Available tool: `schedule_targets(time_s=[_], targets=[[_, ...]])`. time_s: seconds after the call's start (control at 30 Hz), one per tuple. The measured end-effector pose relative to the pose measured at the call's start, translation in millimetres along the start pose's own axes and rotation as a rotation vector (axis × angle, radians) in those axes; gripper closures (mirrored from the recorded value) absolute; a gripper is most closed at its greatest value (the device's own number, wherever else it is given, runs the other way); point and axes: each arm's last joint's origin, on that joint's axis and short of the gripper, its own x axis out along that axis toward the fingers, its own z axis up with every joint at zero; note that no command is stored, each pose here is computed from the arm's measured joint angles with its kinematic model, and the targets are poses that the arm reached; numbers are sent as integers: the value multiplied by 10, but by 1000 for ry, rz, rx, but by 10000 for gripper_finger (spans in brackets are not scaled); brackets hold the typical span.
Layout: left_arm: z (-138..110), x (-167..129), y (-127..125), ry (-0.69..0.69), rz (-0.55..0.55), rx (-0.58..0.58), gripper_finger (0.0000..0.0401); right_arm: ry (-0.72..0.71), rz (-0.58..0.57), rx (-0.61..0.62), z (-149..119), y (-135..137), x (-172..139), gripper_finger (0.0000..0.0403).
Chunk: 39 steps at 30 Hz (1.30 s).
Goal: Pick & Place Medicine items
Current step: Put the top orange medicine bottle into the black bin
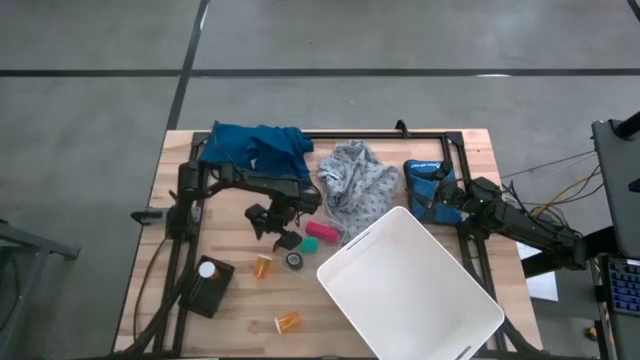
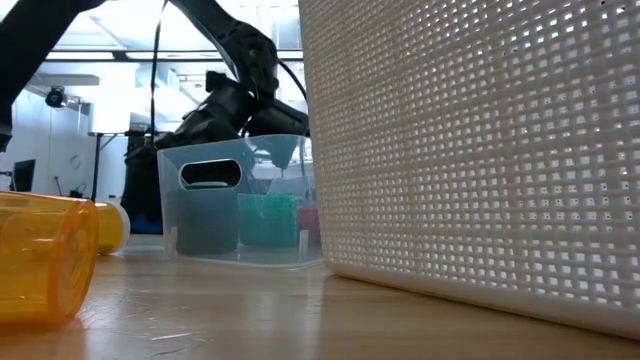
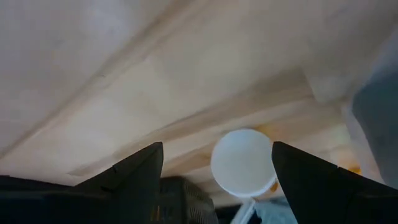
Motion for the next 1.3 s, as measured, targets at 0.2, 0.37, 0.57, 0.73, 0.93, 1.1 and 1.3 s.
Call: schedule_targets(time_s=[0.2,0.37,0.57,0.73,0.93,1.1,1.3], targets=[[4,6,0,36,-38,31,93,0,0,0,0,0,0,163],[11,1,7,36,-42,27,93,0,0,-1,0,0,0,163],[4,13,-5,34,-40,30,93,0,0,-2,0,0,0,163],[9,119,53,55,-36,14,93,0,-1,-1,0,-1,0,163],[9,182,80,75,-71,6,93,0,-1,0,0,-1,0,163],[28,153,74,69,-79,6,93,0,-1,0,0,-1,0,163],[39,143,82,67,-84,3,93,1,-1,-2,-1,-1,0,163]])
